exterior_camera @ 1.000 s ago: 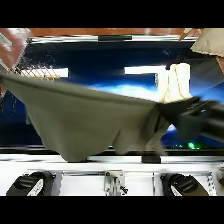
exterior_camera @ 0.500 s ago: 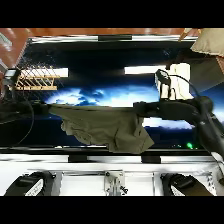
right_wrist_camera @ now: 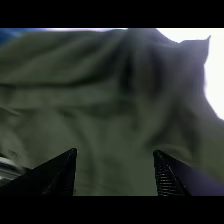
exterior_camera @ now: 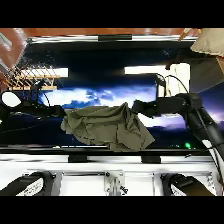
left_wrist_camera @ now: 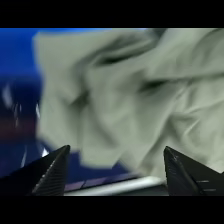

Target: Fold the shirts.

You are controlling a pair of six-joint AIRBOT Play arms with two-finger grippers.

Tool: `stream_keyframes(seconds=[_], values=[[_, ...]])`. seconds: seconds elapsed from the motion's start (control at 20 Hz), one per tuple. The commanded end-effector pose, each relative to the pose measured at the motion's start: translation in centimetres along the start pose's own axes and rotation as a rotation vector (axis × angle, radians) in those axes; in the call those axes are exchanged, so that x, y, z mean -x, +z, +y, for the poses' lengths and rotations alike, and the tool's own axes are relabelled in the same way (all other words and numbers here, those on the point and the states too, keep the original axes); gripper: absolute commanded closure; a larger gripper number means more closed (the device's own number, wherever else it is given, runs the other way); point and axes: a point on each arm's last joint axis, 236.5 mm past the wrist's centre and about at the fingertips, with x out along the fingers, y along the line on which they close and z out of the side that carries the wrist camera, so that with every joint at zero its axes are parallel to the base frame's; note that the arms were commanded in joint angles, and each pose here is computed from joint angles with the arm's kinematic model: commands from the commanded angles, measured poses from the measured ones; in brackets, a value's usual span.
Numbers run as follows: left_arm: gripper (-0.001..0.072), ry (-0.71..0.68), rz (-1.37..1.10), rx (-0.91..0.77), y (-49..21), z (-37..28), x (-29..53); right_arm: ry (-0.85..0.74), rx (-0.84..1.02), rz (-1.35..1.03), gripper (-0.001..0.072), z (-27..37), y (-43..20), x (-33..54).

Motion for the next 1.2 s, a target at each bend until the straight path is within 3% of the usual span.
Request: stream_keyframes(seconds=[0.0,0.15,0.35,0.65,0.7,0.75,0.95,1.05,1.1,1.15], values=[[-0.0013,0.029,0.163,0.084,-4.1,3.4,0.1,-0.294,0.016,0.197,0.0125,-8.9,-5.1,3.7],[-0.0013,-0.056,0.210,0.154,-7.1,2.6,-3.2,-0.228,-0.090,0.254,0.0125,-9.6,-8.6,2.6],[-0.0012,-0.148,0.076,0.256,-5.2,1.0,-6.0,-0.088,-0.166,0.337,0.0125,-7.5,-11.9,0.0],[-0.0009,-0.156,0.161,0.225,-6.5,0.4,-9.0,-0.083,-0.172,0.329,0.0124,-7.5,-11.9,-0.3],[0.0016,-0.158,0.158,0.230,-6.4,0.4,-9.1,-0.083,-0.173,0.329,0.0124,-7.5,-11.9,-0.3],[0.0110,-0.157,0.149,0.231,-6.2,0.4,-9.1,-0.084,-0.173,0.329,0.0125,-7.5,-11.9,-0.3],[0.0141,-0.157,0.122,0.245,-5.5,0.5,-9.4,-0.086,-0.187,0.328,0.0125,-7.5,-11.9,-0.3],[0.0507,-0.185,0.114,0.267,-5.1,-0.1,-9.3,-0.134,-0.175,0.339,0.0125,-8.8,-12.4,-0.5],[0.0644,-0.201,0.112,0.274,-5.0,-0.5,-9.1,-0.164,-0.182,0.357,0.0124,-9.7,-13.2,-0.8],[0.0671,-0.216,0.109,0.255,-4.9,-0.9,-8.9,-0.185,-0.196,0.380,0.0125,-10.4,-14.2,-1.1]])
